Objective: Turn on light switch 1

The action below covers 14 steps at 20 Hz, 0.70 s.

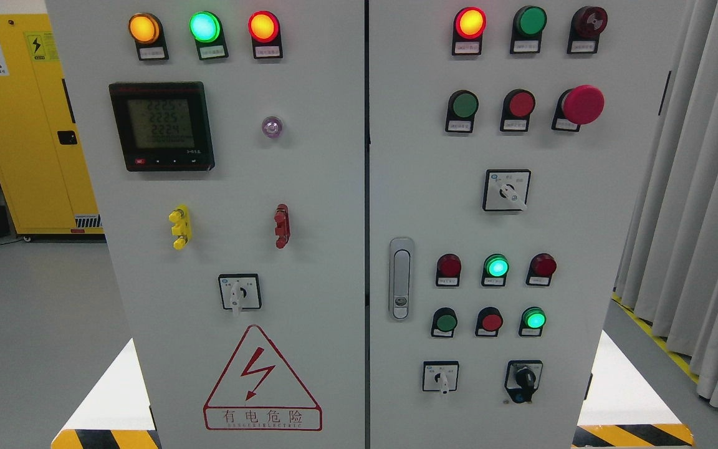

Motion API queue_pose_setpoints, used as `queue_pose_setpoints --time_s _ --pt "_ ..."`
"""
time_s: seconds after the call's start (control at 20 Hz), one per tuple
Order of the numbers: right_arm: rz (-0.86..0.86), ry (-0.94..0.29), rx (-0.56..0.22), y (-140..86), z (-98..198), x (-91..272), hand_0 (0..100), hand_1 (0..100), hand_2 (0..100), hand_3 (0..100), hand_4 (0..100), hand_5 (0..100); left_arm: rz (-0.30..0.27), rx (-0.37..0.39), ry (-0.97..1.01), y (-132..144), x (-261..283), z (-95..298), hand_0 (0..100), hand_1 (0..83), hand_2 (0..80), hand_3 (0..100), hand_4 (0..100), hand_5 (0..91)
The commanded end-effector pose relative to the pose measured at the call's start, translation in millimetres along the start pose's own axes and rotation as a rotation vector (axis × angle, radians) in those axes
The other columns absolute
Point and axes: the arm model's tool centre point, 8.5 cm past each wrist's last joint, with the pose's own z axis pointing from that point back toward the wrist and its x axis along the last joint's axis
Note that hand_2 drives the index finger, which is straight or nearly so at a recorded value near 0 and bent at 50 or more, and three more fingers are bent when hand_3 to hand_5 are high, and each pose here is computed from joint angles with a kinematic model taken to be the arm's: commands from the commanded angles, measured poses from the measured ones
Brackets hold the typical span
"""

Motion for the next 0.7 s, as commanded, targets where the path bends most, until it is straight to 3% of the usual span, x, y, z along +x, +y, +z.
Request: queue_pose_setpoints --time_s 0.0,0.4,0.65 --pt "0.0 0.0 0.001 0.1 0.0 0.0 0 50 4 0 0 0 -0.033 -0.01 0.003 -3.7 0.0 -0.5 32 14.6 0.0 0 0 0.0" --pt "0.0 0.0 0.001 0.1 0.0 0.0 0 50 4 0 0 0 -0.034 -0.005 -0.006 -1.6 2.5 -0.6 32 14.6 0.0 0 0 0.0" --pt "0.0 0.0 0.001 0.1 0.0 0.0 0 50 4 0 0 0 -0.038 0.13 -0.189 7.0 53.1 -3.5 31 16.5 0.0 0 0 0.0"
